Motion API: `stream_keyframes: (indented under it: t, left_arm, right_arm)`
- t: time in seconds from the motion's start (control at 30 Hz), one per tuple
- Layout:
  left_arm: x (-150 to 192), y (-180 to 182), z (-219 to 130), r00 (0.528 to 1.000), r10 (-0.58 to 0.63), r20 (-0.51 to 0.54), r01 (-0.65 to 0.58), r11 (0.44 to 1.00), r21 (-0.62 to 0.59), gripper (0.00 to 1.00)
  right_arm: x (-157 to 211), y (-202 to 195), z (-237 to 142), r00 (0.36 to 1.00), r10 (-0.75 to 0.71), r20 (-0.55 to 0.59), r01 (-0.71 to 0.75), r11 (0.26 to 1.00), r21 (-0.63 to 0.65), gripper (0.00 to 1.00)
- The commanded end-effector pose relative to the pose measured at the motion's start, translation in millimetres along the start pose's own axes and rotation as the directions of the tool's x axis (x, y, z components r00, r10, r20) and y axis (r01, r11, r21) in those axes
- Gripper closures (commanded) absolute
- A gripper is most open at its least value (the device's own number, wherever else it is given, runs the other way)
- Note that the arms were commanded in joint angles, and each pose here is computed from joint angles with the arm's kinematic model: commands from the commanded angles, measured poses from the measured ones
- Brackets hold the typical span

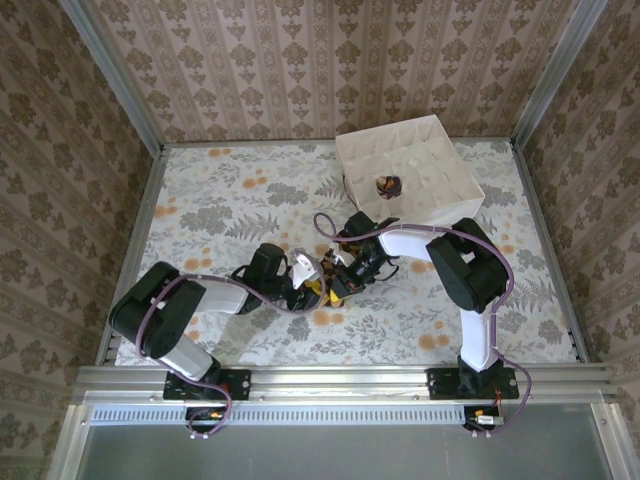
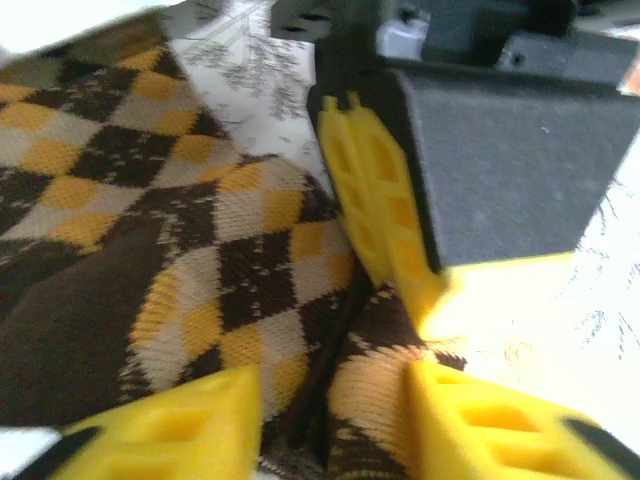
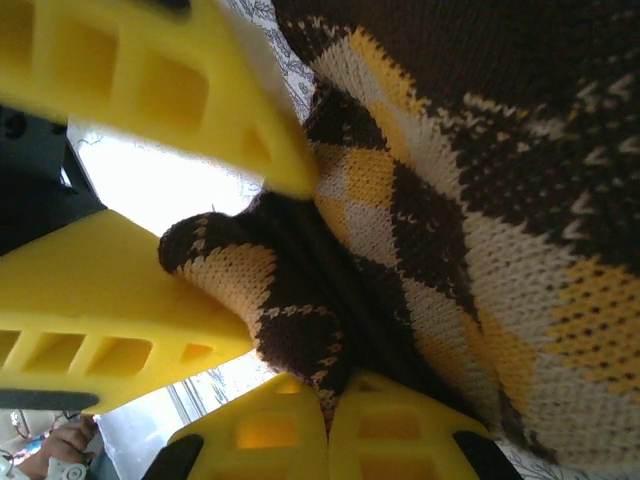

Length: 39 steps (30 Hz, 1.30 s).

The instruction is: Roll the socks

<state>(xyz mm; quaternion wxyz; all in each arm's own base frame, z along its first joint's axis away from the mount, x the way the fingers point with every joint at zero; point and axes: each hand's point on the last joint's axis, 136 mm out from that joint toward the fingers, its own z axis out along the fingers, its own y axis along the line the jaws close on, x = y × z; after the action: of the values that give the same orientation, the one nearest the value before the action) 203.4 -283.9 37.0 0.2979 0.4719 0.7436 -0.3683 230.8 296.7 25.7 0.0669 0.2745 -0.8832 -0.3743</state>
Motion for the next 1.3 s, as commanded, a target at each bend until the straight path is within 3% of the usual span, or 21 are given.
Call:
stream_keyframes:
  t: [0.0, 0.07, 0.1, 0.23, 0.33, 0.57, 0.63, 0.77, 1.0, 1.1, 1.27]
  left_arm:
    - [-0.3, -1.3, 5.3, 0.999, -0.043, -0.021, 0.044, 0.998, 0.051, 0.80]
    - [7.4, 0.0, 6.5, 0.995, -0.084, -0.048, 0.087, 0.994, 0.060, 0.97]
    - [11.0, 1.5, 6.5, 0.993, -0.105, -0.057, 0.108, 0.992, 0.057, 1.00]
    - [28.2, 9.7, 6.9, 0.973, -0.208, -0.101, 0.212, 0.977, 0.028, 1.00]
    - [38.0, 15.3, 7.8, 0.951, -0.278, -0.132, 0.281, 0.960, 0.004, 1.00]
    - [46.6, 27.1, 8.5, 0.908, -0.396, -0.134, 0.394, 0.918, -0.042, 1.00]
    - [47.5, 28.1, 9.4, 0.894, -0.425, -0.139, 0.424, 0.905, -0.040, 1.00]
    - [48.0, 29.6, 10.5, 0.871, -0.468, -0.149, 0.469, 0.883, -0.032, 1.00]
    - [50.3, 31.4, 13.4, 0.832, -0.528, -0.169, 0.533, 0.846, -0.019, 1.00]
    - [50.8, 31.5, 14.7, 0.825, -0.538, -0.170, 0.544, 0.839, -0.016, 1.00]
    - [49.9, 29.8, 15.5, 0.819, -0.545, -0.177, 0.555, 0.832, 0.005, 1.00]
  right_arm:
    - [19.9, -27.1, 6.4, 0.995, 0.078, -0.057, -0.071, 0.991, 0.117, 0.92]
    - [15.0, -22.3, -0.6, 0.998, 0.060, -0.025, -0.057, 0.991, 0.122, 0.83]
    - [13.0, -20.1, -4.3, 0.999, 0.053, -0.010, -0.051, 0.991, 0.127, 0.79]
    - [6.0, -12.1, -22.6, 0.997, 0.029, 0.066, -0.038, 0.989, 0.144, 0.66]
    - [1.8, -7.8, -40.5, 0.991, 0.002, 0.135, -0.027, 0.982, 0.186, 0.61]
    - [-10.9, 4.3, -79.1, 0.919, -0.249, 0.304, 0.109, 0.905, 0.411, 0.63]
    - [-10.8, 17.4, -78.5, 0.873, -0.398, 0.280, 0.228, 0.843, 0.488, 0.66]
    - [-3.1, 33.5, -69.1, 0.736, -0.665, 0.125, 0.460, 0.627, 0.629, 0.66]
    - [5.9, 42.6, -69.2, 0.507, -0.856, -0.102, 0.631, 0.288, 0.720, 0.57]
    - [10.4, 39.9, -62.6, 0.452, -0.881, -0.137, 0.661, 0.228, 0.715, 0.53]
    - [9.8, 34.6, -48.4, 0.423, -0.895, -0.141, 0.672, 0.206, 0.711, 0.50]
